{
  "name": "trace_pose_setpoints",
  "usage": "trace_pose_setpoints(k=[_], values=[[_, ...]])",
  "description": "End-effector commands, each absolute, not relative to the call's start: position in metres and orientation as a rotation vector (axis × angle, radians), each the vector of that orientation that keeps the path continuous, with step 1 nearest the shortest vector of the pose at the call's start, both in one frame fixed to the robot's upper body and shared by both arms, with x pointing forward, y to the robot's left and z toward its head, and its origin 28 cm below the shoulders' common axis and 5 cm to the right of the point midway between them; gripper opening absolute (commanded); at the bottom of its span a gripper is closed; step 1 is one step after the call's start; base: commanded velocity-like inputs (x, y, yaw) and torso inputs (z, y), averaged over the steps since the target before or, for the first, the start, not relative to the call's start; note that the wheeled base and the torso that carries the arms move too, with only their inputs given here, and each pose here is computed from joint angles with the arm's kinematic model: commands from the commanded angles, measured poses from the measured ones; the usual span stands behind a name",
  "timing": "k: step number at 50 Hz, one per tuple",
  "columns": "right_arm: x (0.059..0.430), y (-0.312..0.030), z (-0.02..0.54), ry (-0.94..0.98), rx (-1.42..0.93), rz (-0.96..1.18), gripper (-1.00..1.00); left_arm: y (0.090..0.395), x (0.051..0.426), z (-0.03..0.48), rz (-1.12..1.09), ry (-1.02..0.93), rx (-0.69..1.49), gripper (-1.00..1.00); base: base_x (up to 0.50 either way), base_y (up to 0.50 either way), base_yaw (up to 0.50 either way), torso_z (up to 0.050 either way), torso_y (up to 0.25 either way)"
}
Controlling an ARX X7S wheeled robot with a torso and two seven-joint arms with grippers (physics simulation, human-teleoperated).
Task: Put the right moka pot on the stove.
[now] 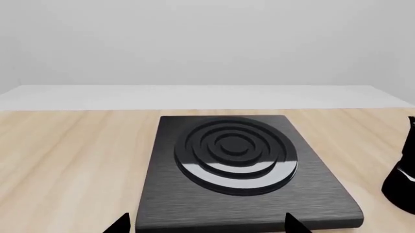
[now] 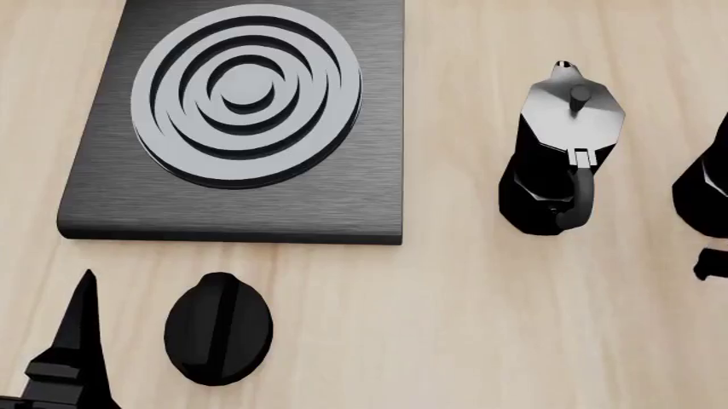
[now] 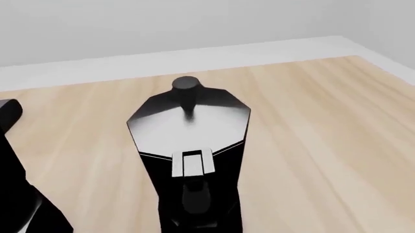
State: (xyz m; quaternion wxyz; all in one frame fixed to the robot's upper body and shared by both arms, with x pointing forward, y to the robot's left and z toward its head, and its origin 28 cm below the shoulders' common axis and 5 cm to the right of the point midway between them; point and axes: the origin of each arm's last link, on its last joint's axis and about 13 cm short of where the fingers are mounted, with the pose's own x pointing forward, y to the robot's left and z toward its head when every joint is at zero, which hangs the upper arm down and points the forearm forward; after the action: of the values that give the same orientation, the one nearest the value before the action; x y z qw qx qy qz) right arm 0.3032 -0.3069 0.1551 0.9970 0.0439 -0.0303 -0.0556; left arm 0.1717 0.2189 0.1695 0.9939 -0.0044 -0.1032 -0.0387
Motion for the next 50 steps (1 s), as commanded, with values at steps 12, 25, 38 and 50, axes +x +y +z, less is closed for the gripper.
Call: trace_pose_setpoints(k=[12,25,38,50], values=[[0.299,-0.304,0.167,-0.082,0.072,-0.115,-1.00,0.218,0.171,0.171,-0.080,-0.203,-0.004,1.00,0.00,0.00,0.00,0.000,0.000],[0.287,-0.298,0.191,-0.140,0.051,-0.114,-1.00,0.218,0.171,0.169,-0.081,-0.197,-0.002,1.00,0.00,0.00,0.00,0.000,0.000],[0.260,-0.287,0.218,-0.170,0.020,-0.106,-1.00,0.219,0.171,0.171,-0.079,-0.196,-0.002,1.00,0.00,0.00,0.00,0.000,0.001],[0.227,-0.277,0.236,-0.186,-0.019,-0.122,-1.00,0.219,0.171,0.170,-0.075,-0.196,-0.004,1.00,0.00,0.00,0.00,0.000,0.000]])
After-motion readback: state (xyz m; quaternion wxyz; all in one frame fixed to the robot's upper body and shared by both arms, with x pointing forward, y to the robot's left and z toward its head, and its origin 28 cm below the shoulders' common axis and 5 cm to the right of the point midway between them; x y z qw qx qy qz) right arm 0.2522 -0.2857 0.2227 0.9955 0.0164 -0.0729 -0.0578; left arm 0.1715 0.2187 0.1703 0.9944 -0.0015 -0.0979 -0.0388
